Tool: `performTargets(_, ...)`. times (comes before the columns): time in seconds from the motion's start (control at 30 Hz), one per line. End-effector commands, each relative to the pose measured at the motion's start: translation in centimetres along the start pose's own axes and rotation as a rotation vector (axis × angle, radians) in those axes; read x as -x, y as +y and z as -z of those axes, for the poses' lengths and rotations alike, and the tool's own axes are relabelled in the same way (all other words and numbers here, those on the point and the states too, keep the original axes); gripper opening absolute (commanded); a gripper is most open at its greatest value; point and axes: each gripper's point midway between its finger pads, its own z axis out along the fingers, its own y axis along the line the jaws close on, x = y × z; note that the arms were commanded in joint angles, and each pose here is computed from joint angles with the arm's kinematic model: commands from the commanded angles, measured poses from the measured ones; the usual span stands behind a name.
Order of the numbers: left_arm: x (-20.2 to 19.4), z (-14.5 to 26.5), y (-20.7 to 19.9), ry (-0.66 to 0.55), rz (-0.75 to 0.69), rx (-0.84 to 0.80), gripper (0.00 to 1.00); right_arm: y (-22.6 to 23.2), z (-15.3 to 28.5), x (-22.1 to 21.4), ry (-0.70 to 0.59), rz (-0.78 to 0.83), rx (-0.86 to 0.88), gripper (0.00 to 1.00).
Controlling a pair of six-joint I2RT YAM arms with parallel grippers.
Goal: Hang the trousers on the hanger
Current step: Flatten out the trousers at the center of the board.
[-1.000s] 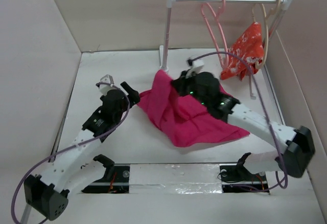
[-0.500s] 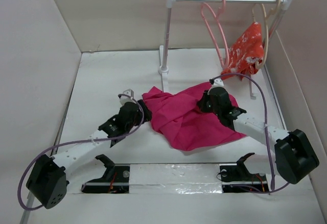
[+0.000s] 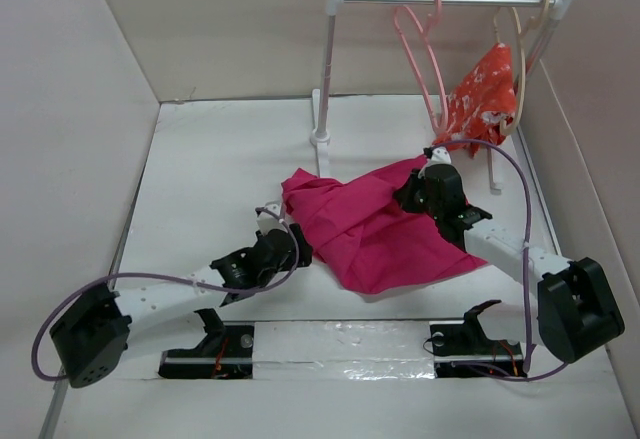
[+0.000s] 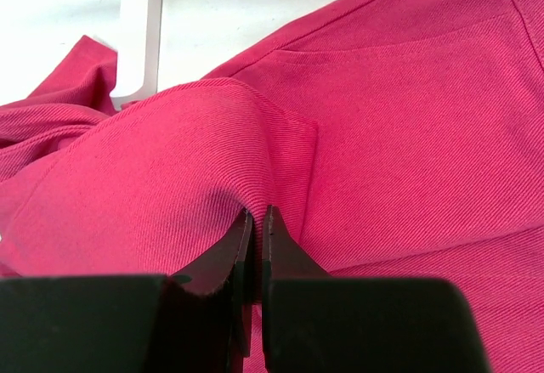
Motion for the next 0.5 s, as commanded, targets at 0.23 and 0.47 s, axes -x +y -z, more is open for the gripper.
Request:
performTargets(0.23, 4.6, -2.6, -2.2, -0.131, -0.062, 0.083, 0.29, 1.2, 0.6, 1.9, -0.067, 0.002, 0.058, 0.00)
performTargets(0.47, 5.3, -4.2, -1.0, -0.134, -0.035, 0.079, 0.00, 1.3, 0.7, 1.7, -0.061, 0.000, 0.066, 0.00)
